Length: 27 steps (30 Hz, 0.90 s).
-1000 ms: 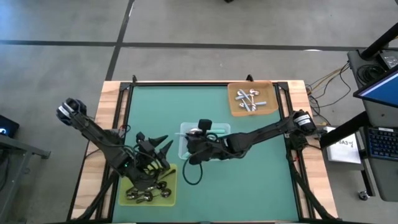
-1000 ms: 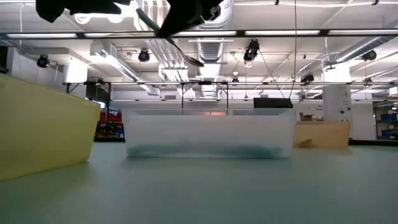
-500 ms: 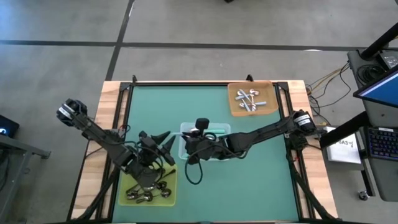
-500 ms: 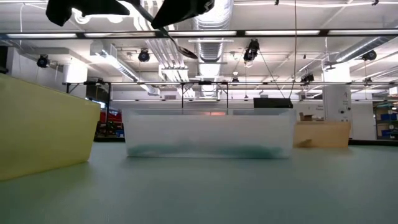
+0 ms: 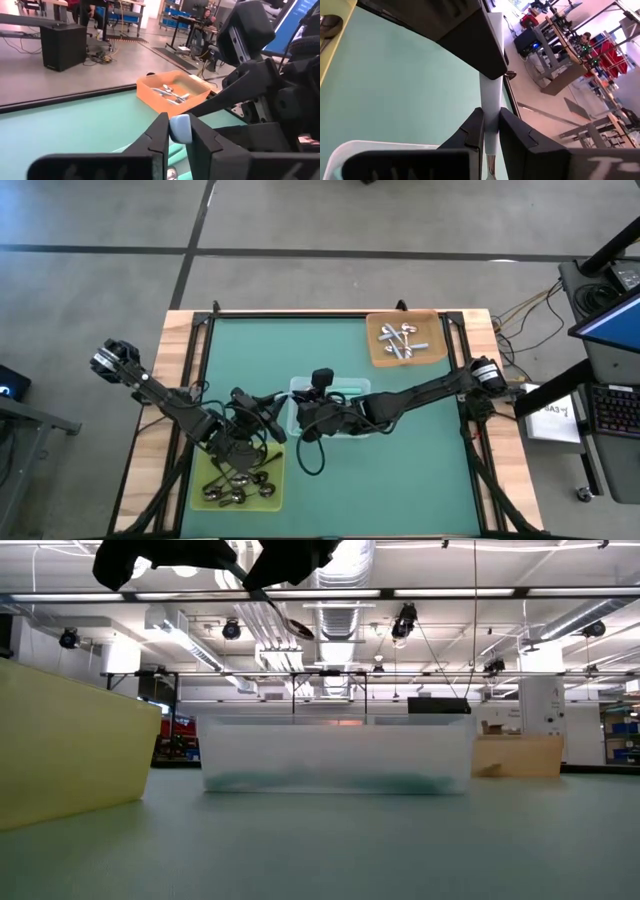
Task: Sort silverware by color (type)
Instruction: Put the purple into the orange bin
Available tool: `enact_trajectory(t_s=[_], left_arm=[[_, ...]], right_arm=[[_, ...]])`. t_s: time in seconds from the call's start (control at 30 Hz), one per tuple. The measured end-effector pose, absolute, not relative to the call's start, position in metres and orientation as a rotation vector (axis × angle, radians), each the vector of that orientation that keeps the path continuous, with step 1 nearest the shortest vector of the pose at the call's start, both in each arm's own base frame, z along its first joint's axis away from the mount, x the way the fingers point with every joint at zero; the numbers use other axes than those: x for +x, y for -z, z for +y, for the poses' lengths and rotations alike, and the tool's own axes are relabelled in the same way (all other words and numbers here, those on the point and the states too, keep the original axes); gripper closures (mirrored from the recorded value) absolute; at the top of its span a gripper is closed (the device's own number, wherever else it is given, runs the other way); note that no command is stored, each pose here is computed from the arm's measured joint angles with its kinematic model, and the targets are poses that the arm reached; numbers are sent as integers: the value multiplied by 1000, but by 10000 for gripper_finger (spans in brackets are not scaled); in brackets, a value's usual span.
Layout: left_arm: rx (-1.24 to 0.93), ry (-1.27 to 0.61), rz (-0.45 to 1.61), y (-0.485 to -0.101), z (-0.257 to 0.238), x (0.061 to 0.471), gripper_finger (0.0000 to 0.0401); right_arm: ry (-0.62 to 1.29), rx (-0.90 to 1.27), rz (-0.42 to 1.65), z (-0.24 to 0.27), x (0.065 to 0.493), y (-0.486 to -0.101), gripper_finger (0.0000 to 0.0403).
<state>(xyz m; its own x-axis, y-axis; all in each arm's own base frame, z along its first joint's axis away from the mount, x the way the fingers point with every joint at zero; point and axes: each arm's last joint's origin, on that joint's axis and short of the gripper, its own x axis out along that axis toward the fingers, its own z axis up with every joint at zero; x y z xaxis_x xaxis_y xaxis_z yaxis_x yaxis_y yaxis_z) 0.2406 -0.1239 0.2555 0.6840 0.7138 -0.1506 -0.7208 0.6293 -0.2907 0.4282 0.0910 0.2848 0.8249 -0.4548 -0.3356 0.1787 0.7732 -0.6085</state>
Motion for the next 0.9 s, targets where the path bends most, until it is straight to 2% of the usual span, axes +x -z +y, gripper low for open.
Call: enact_trajectory(t_s=[0.23,0.6,0.9], left_arm=[[-319,-801,53,-256,-124,240,378],[-283,-815,75,-255,-118,241,378],[-303,-815,67,-258,-116,243,378]], right_arm=[[361,-597,500,91,428,-284,365],[360,-545,600,88,410,-291,297],[345,-459,624,84,406,-291,292]])
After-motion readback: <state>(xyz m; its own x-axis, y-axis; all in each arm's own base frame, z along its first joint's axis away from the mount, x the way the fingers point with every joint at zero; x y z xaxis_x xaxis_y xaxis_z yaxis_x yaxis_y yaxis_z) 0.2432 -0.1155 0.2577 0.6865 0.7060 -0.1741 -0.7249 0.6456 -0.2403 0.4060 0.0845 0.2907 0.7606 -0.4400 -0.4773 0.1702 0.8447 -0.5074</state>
